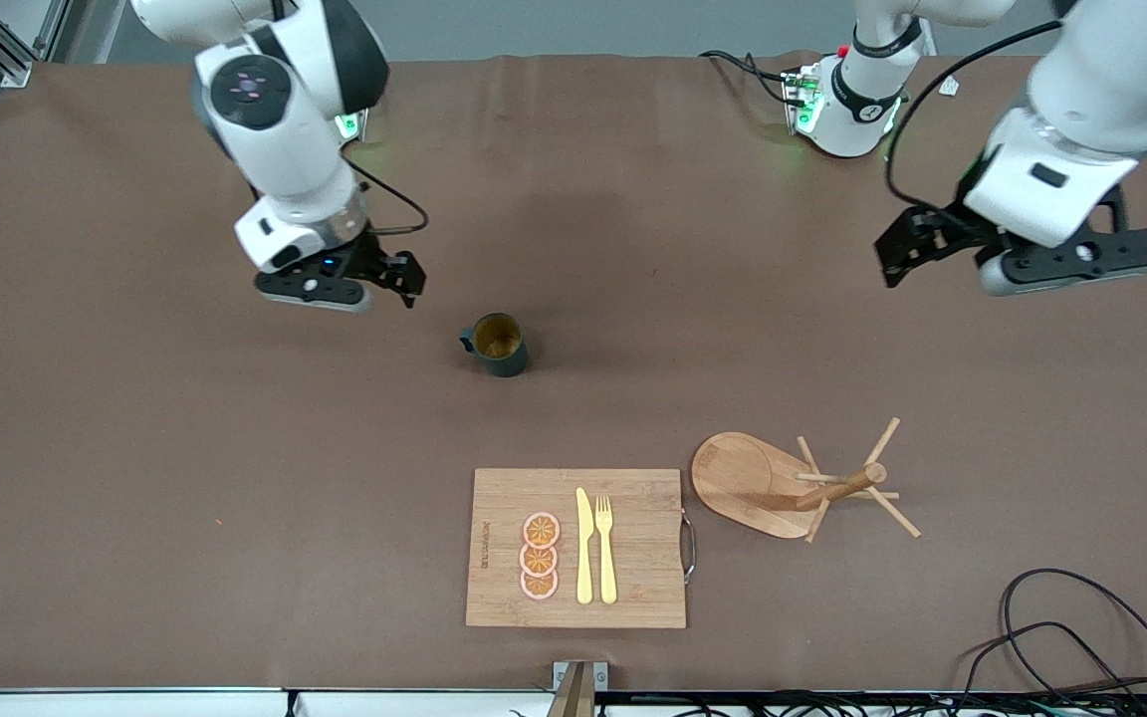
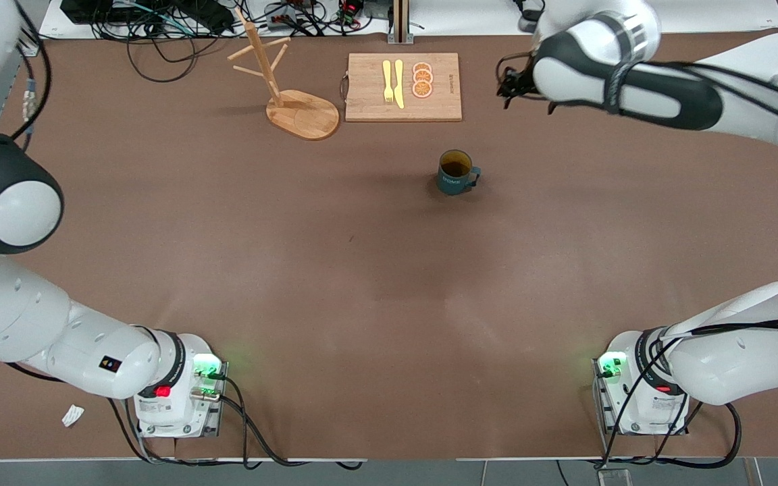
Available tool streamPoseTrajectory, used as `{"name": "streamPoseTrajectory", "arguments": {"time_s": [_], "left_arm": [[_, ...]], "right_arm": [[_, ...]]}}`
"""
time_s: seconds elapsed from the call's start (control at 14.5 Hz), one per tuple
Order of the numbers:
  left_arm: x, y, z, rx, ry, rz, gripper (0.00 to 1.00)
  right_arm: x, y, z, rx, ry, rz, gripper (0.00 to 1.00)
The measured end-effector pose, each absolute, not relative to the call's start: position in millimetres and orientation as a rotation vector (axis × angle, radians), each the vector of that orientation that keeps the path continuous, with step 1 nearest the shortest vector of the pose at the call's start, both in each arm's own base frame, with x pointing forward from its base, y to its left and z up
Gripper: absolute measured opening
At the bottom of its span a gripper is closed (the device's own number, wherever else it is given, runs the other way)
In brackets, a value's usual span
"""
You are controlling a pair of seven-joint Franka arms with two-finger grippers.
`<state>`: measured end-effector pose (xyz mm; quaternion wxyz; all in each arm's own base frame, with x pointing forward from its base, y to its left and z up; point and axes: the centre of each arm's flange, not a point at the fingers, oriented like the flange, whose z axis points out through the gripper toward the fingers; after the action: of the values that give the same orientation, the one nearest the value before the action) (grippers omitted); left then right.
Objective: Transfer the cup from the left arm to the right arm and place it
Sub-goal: 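Raise the left gripper away while the right gripper reaches the mug, then lower the right gripper into the mug rim and close it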
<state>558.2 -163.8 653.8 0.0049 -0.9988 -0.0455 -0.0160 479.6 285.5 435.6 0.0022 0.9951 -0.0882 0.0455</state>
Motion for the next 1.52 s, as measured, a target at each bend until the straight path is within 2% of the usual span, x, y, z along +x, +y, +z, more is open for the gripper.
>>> {"name": "streamPoseTrajectory", "arguments": {"time_s": [0.35, 0.62, 1.17, 1.52], "left_arm": [[520.4, -119.5, 655.6, -3.123, 0.071, 0.011, 1.0], [498.6, -108.7, 657.8, -3.111, 0.139, 0.017, 1.0], [498.0, -98.7, 670.8, -3.116, 0.113, -0.037, 1.0], [500.5, -87.9, 670.4, -3.116, 0.153, -0.03, 1.0]], "right_arm": [[468.9, 341.9, 386.4, 3.101, -0.361, 0.172, 1.0], [466.2, 379.0, 371.2, 3.087, -0.428, 0.183, 1.0], [456.2, 439.7, 308.4, 3.06, -0.397, 0.263, 1.0], [461.8, 454.8, 303.8, 3.051, -0.323, 0.324, 1.0]]}}
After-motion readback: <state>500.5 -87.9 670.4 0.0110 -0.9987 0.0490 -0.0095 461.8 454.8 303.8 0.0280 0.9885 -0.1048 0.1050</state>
